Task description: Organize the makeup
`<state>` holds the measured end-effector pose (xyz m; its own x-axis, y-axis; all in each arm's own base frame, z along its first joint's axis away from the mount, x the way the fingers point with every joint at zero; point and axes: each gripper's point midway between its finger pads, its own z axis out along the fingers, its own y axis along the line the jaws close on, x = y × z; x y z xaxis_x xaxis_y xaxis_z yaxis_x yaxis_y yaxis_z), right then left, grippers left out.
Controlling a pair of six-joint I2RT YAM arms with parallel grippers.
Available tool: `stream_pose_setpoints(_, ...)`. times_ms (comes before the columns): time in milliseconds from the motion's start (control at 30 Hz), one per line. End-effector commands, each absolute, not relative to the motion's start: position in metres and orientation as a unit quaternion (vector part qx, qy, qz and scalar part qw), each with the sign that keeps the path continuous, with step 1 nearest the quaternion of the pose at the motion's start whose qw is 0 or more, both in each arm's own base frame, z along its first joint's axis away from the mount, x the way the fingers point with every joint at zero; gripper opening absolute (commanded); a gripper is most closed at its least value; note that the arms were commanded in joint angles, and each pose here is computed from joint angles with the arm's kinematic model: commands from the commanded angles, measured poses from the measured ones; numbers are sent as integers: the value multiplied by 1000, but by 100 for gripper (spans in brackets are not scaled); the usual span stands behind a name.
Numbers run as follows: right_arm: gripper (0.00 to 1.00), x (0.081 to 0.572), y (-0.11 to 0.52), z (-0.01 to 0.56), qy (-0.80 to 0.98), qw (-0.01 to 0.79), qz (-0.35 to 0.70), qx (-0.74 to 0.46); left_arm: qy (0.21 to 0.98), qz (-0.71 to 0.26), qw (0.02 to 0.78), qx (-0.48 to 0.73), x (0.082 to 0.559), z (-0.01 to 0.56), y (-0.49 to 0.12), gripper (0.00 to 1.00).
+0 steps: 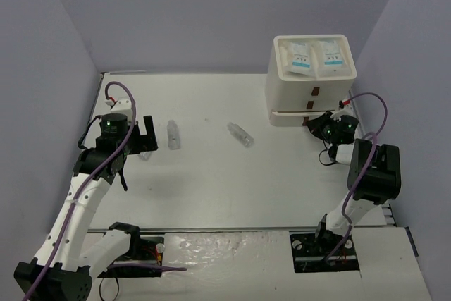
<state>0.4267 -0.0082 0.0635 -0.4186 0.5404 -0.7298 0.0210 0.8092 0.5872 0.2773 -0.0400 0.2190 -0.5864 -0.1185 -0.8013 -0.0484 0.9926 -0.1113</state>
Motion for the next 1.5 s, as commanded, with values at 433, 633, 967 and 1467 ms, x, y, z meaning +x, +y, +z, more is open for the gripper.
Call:
stream_pose_setpoints(433, 0, 370, -4, 106, 804, 518, 226, 183, 867, -59, 492, -54, 287, 243, -43, 97)
stream_pose_setpoints(633, 0, 356, -4, 107, 811, 513, 213, 185, 866, -64, 492, -53, 287, 243, -45, 97)
stream_pose_setpoints(967, 43, 378, -19, 146, 824, 543, 114, 112, 870, -63, 487, -54, 288, 239, -45, 97)
stream_pose_setpoints(1467, 58, 421, -42, 140, 811, 541, 64, 213, 875, -56, 477, -56, 290, 233, -44, 97)
